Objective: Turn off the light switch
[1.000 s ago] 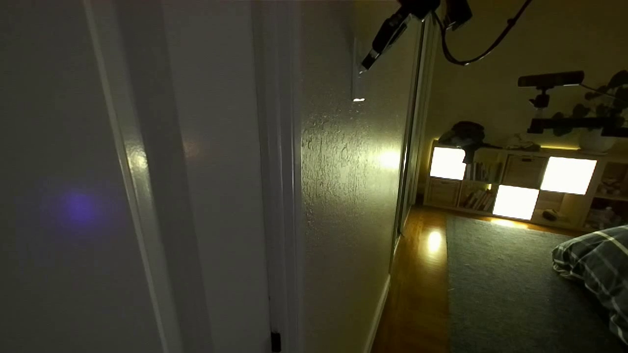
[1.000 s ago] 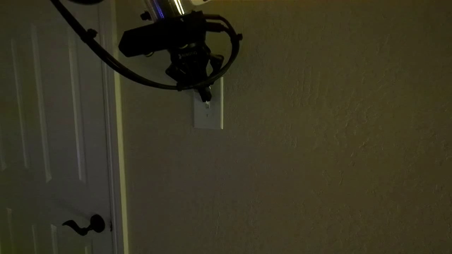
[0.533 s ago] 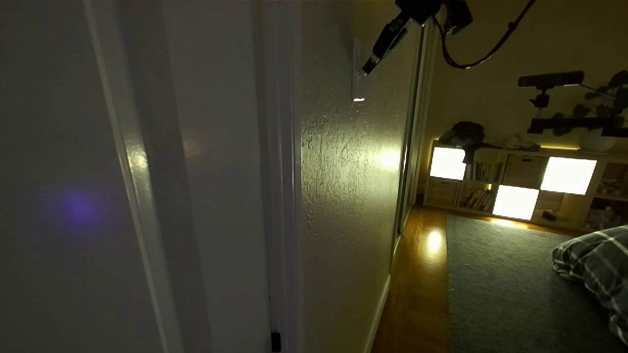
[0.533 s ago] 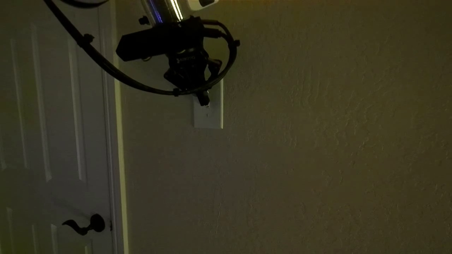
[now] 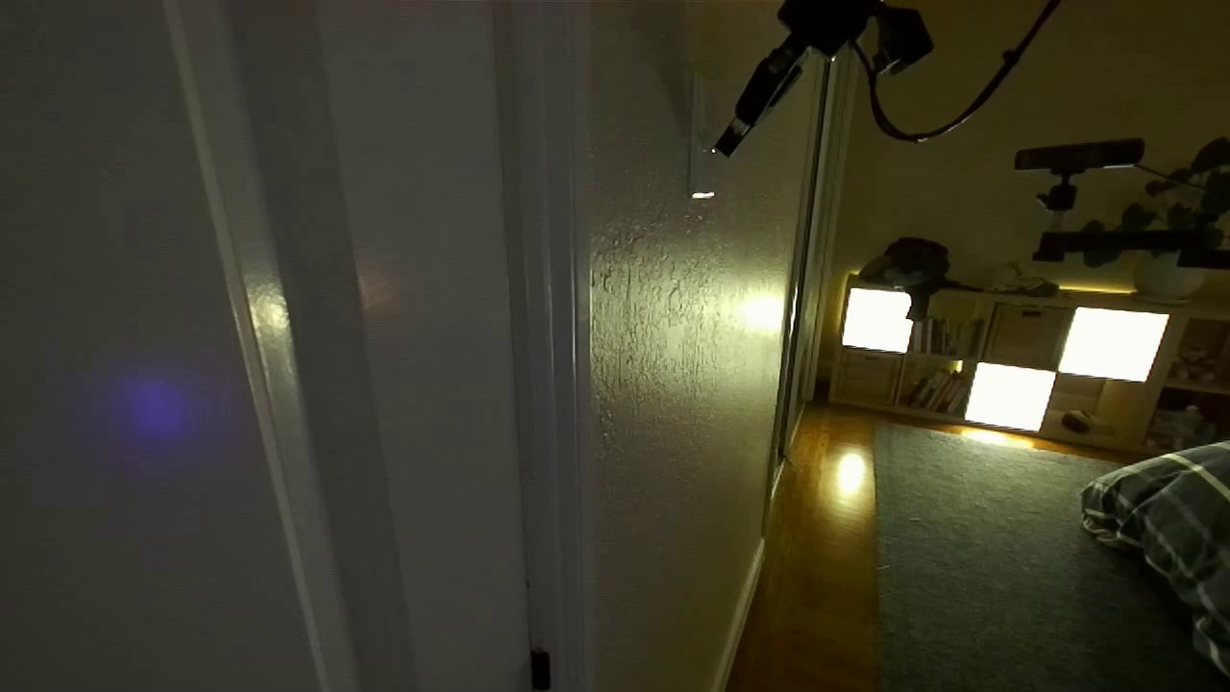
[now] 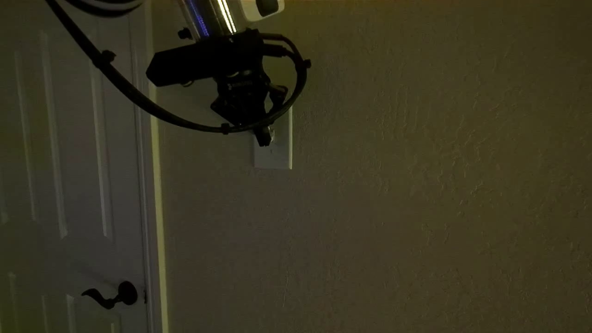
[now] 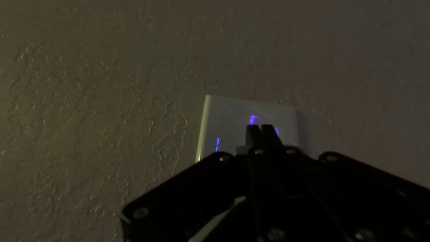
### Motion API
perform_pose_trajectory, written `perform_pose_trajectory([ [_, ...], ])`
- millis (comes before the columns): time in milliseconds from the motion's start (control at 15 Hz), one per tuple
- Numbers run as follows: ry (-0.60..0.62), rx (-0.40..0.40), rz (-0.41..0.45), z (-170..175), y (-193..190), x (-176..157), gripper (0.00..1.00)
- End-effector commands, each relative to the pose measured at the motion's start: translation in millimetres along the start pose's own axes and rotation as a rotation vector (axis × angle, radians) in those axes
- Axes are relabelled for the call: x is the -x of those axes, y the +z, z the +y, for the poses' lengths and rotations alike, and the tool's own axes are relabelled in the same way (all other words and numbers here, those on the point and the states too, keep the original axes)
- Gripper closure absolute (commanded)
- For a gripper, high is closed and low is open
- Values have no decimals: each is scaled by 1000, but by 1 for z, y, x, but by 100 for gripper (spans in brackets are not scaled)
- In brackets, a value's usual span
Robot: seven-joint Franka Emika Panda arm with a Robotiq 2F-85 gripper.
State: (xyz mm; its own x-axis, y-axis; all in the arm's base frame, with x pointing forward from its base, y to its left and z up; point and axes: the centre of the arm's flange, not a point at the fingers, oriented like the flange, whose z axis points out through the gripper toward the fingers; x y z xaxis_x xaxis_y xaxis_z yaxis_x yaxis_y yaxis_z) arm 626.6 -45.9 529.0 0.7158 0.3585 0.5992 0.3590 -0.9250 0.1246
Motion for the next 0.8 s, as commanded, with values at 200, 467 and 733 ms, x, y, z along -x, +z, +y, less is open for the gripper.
perform_pose_trajectory([
  [200, -6, -39, -234, -19, -6, 21, 94],
  [467, 26, -83, -386, -25, -2, 33, 94],
  [733, 86, -109, -495, -31, -2, 41, 95],
])
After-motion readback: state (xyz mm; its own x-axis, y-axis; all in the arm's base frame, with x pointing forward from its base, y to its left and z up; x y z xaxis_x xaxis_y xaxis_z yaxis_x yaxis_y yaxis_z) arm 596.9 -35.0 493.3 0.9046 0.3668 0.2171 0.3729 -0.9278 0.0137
